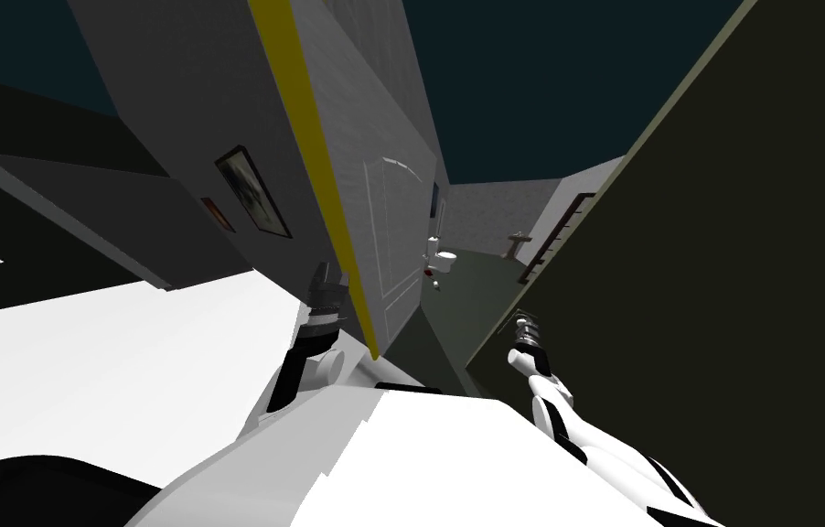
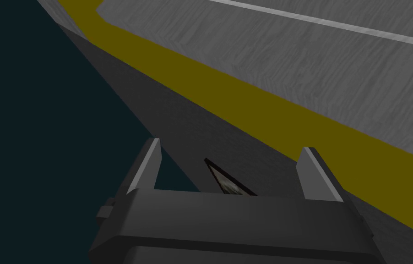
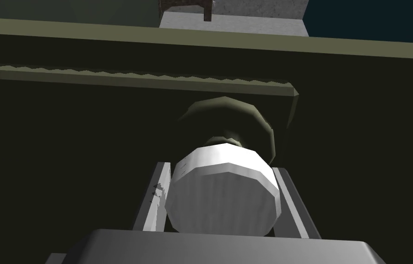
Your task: Push the door open
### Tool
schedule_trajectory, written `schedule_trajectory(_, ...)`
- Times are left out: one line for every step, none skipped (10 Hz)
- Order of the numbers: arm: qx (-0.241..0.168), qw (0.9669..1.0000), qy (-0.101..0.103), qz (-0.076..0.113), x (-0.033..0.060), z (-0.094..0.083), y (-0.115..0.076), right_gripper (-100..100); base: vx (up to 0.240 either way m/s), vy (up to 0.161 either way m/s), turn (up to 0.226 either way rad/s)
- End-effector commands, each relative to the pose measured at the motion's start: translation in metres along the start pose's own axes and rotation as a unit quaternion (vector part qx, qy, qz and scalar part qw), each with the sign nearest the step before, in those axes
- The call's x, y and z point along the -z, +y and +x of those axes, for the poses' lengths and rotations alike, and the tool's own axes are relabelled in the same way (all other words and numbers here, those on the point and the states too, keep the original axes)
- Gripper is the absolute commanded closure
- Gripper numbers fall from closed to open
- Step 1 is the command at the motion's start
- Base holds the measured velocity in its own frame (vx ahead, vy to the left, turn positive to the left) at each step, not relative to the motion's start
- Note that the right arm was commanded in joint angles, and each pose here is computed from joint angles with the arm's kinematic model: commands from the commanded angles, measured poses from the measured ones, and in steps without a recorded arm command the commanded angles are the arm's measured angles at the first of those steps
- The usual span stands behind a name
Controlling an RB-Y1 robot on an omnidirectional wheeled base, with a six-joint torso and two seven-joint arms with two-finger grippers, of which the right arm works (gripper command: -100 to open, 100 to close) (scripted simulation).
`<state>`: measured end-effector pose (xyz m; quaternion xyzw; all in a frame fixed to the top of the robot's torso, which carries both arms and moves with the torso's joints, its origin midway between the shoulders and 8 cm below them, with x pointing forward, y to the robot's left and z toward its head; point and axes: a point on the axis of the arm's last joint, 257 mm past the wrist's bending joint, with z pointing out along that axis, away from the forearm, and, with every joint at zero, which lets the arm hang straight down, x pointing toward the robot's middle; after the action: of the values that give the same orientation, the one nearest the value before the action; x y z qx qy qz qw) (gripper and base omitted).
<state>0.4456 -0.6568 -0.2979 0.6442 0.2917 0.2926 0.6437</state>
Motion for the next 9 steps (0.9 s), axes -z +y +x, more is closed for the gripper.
schedule_trajectory(0.003,0.9999,-0.013,-0.005,-0.0037,-0.015,0.005,100,0.125,0.003,-0.021)
schedule_trajectory(0.003,0.9996,-0.028,-0.004,-0.0030,-0.029,0.004,100,0.161,-0.015,0.006)
schedule_trajectory(0.002,0.9996,-0.027,-0.007,-0.0040,-0.029,0.007,100,0.148,-0.016,-0.019)
schedule_trajectory(0.003,0.9996,-0.028,-0.004,-0.0032,-0.029,0.005,100,0.063,-0.007,-0.011)
schedule_trajectory(0.002,0.9993,-0.037,-0.003,-0.0025,-0.038,0.004,100,0.072,-0.008,0.016)
schedule_trajectory(0.002,0.9989,-0.046,-0.002,-0.0018,-0.046,0.003,100,0.127,0.006,0.009)
schedule_trajectory(0.002,0.9986,-0.053,-0.002,-0.0011,-0.052,0.003,100,0.195,0.013,-0.020)
schedule_trajectory(0.001,0.9982,-0.060,-0.001,-0.0004,-0.058,0.003,100,0.194,0.004,-0.034)
schedule_trajectory(0.001,0.9982,-0.060,-0.001,-0.0004,-0.058,0.003,100,0.113,-0.021,-0.022)
